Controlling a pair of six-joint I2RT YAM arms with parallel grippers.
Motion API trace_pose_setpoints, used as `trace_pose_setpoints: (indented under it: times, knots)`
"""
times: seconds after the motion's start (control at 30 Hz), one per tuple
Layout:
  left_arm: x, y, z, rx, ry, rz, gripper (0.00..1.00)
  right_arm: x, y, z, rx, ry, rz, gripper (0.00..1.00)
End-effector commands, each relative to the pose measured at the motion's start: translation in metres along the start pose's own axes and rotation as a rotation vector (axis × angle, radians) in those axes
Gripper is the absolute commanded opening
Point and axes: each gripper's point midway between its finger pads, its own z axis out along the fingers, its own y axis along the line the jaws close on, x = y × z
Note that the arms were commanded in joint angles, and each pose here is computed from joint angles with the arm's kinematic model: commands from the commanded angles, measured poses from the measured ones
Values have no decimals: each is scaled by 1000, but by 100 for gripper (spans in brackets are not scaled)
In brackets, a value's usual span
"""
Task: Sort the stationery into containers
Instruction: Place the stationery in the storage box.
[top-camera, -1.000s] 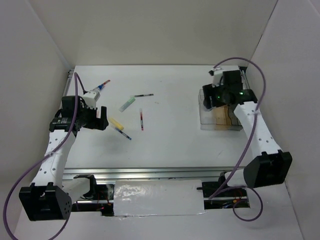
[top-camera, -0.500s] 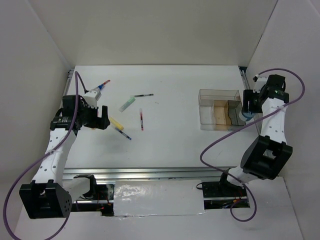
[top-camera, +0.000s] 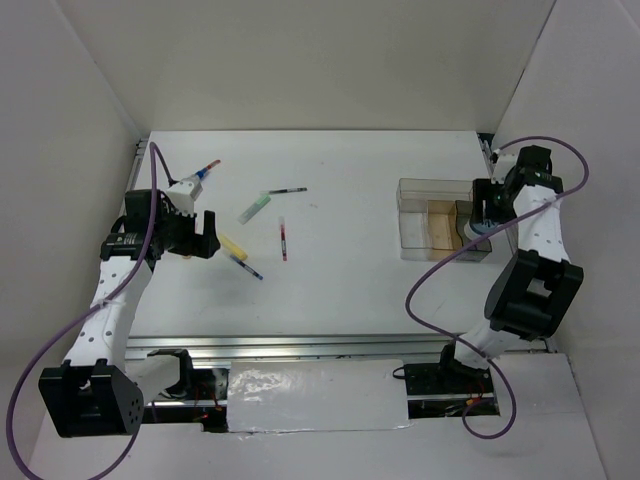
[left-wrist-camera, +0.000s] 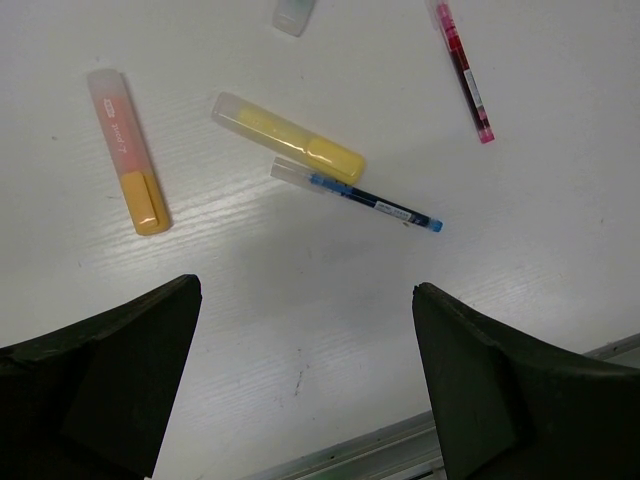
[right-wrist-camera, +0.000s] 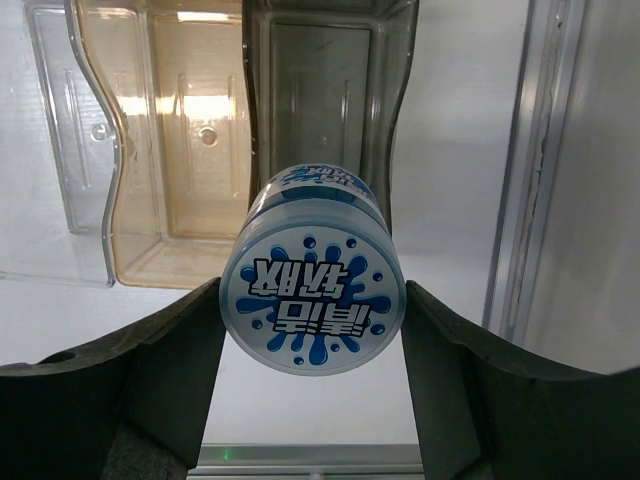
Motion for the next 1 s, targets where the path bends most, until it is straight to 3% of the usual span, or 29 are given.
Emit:
trace_pose_setpoints:
  times: [0.0,0.67,0.97]
  knots:
    - [-16,0,-1,6,-57,12,99,-34,-8,-1,41,-97,-13,47]
    - [-14,9,12,-19,-29,2,99,-20,2,39,12,-22,-4,49]
    - [-28,34,9,-130,-37,-17,99,-9,2,50,38,27,11,63]
